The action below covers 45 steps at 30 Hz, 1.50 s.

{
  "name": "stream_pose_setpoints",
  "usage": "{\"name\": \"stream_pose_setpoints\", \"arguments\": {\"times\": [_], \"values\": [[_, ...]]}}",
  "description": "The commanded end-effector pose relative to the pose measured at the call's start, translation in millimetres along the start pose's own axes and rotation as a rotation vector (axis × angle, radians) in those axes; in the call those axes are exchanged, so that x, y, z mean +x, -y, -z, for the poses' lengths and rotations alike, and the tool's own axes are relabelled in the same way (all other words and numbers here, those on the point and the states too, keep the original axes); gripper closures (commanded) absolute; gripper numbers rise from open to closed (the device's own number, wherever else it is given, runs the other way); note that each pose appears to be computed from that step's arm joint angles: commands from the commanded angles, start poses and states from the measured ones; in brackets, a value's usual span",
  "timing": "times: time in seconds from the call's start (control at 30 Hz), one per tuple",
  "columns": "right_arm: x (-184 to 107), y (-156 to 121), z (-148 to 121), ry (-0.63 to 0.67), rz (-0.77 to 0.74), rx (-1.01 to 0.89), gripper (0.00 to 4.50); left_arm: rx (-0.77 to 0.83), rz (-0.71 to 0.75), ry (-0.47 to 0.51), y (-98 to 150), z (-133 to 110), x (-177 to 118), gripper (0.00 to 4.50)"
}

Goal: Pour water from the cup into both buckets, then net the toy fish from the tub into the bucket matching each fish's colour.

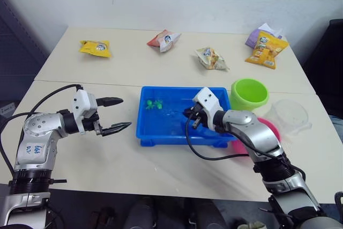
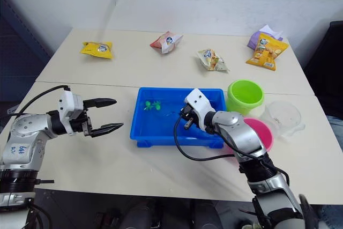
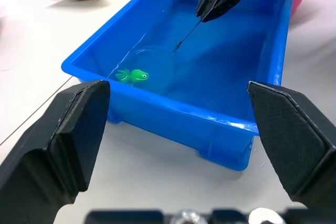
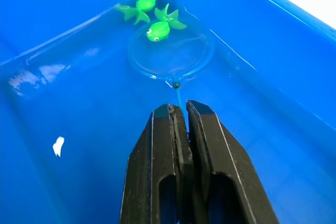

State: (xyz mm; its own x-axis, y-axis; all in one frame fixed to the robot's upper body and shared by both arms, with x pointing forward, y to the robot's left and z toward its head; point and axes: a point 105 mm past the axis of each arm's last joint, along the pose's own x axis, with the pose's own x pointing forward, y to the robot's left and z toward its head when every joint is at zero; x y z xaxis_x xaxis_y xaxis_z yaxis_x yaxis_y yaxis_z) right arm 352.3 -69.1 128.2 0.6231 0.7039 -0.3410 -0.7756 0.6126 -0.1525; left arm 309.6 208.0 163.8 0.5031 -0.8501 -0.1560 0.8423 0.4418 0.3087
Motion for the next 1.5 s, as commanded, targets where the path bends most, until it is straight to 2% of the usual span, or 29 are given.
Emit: {"name": "stream_pose_setpoints", "arguments": {"times": [0.03,0.3,0.7,0.8,0.97,1.13,1.27,1.37,1.5], "values": [[-6.8,1.3,-18.2,0.07,0.005,-0.008,4.5,0.025,-0.002,0.02,-0.6,-7.8,0.7,0.01],[-17.0,-1.0,-19.3,0.081,-0.007,-0.002,4.5,0.017,-0.008,0.015,-1.3,-2.2,-2.1,0.01],[-67.6,-5.0,-12.7,0.098,-0.038,-0.027,4.5,0.016,0.003,0.047,-1.7,3.8,0.5,0.01],[-82.9,-6.4,-12.9,0.117,-0.037,-0.036,4.5,0.017,0.019,0.073,-1.5,1.0,6.0,0.01],[-115.1,-8.6,-9.5,0.139,-0.007,-0.028,4.5,0.029,0.098,0.164,3.5,-22.7,24.5,0.01],[-148.9,-4.2,-12.4,0.212,0.071,0.025,4.5,0.033,0.132,0.228,3.3,-40.2,43.4,0.01],[-176.0,10.2,-13.1,0.248,0.168,-0.016,4.5,0.024,0.131,0.265,1.4,-46.4,50.6,0.01],[-194.7,25.0,-4.1,0.228,0.244,-0.039,4.5,0.024,0.147,0.271,4.2,-47.3,54.8,0.01],[-217.1,49.3,3.9,0.192,0.354,-0.075,4.5,0.011,0.165,0.332,9.1,-56.6,61.7,0.01]]}}
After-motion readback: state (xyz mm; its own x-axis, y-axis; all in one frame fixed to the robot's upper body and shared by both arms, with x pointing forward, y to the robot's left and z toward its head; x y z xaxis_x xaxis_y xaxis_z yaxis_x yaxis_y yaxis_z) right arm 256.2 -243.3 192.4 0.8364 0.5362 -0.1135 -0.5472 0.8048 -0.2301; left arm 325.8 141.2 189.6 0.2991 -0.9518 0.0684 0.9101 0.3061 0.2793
